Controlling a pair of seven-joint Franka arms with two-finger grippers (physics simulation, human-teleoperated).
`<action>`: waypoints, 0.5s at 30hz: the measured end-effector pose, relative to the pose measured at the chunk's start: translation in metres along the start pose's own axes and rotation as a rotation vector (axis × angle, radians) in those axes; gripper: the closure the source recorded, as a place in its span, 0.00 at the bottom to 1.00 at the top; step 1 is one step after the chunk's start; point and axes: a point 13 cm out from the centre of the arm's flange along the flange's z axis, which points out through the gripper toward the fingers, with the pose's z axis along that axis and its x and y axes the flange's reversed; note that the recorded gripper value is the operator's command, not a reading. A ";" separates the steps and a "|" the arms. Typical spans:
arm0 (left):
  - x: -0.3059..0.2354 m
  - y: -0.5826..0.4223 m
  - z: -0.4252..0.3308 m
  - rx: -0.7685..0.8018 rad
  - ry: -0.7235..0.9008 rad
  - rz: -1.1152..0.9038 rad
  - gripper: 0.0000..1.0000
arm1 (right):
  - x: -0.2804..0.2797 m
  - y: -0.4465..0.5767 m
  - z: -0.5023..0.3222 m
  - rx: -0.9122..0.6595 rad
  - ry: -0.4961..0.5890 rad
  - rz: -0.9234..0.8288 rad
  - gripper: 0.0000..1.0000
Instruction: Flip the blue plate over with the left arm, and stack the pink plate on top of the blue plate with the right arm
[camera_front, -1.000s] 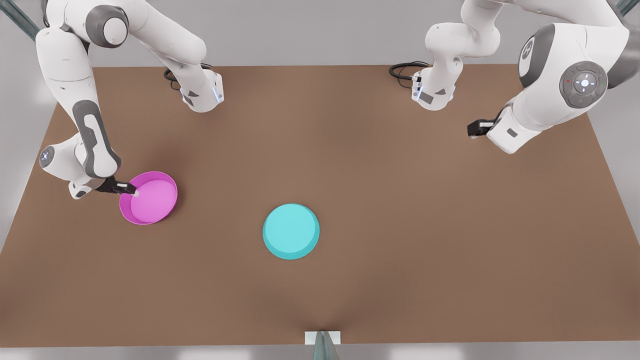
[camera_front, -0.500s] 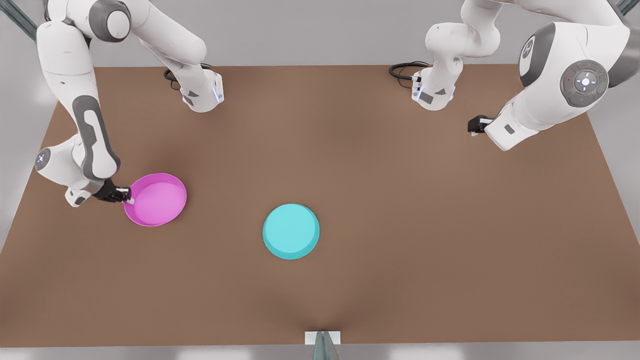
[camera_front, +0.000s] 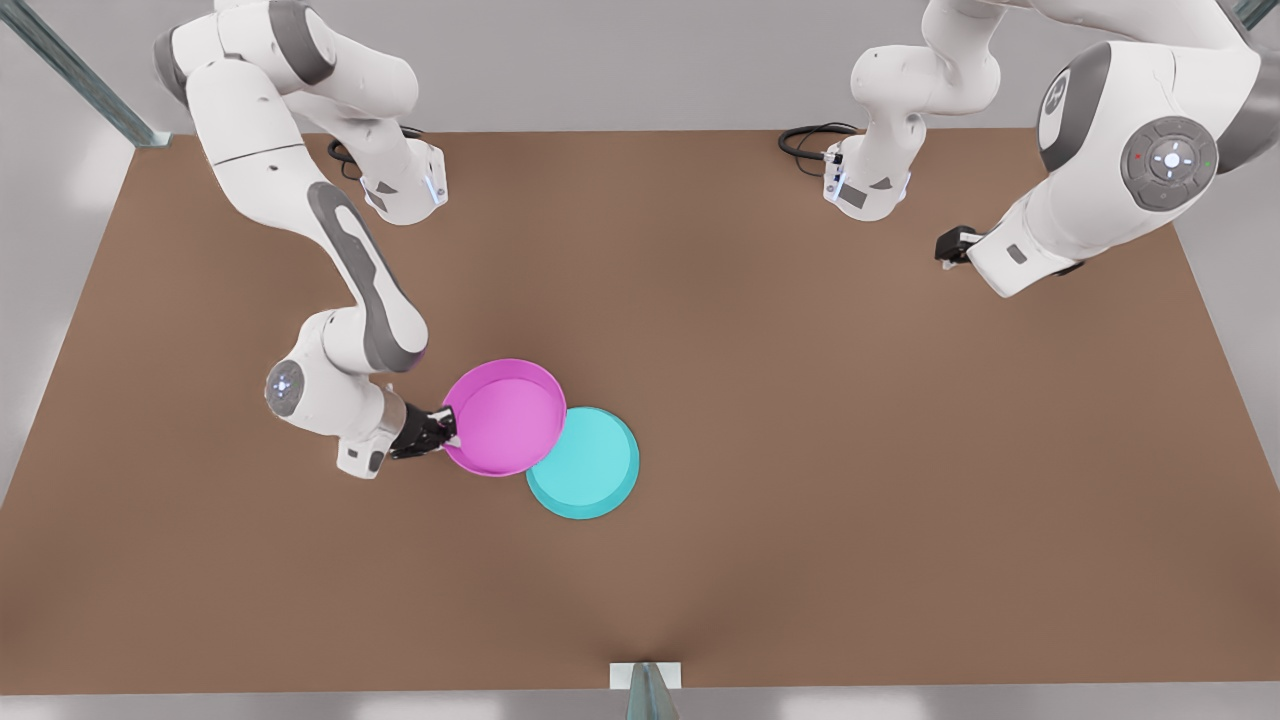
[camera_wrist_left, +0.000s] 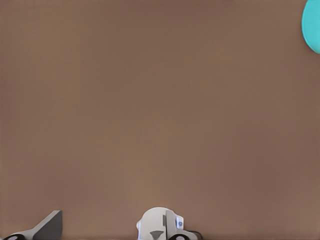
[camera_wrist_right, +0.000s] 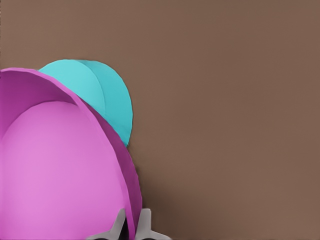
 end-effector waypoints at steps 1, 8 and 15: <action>0.000 0.000 0.000 0.000 0.000 0.002 0.00 | -0.010 0.012 0.009 -0.004 0.005 0.022 0.79; 0.000 0.001 0.000 -0.001 0.001 0.011 0.00 | -0.042 0.057 0.071 0.017 0.051 0.191 0.79; 0.000 0.000 0.000 -0.002 0.001 0.019 0.00 | -0.040 0.064 0.083 0.056 0.063 0.374 0.00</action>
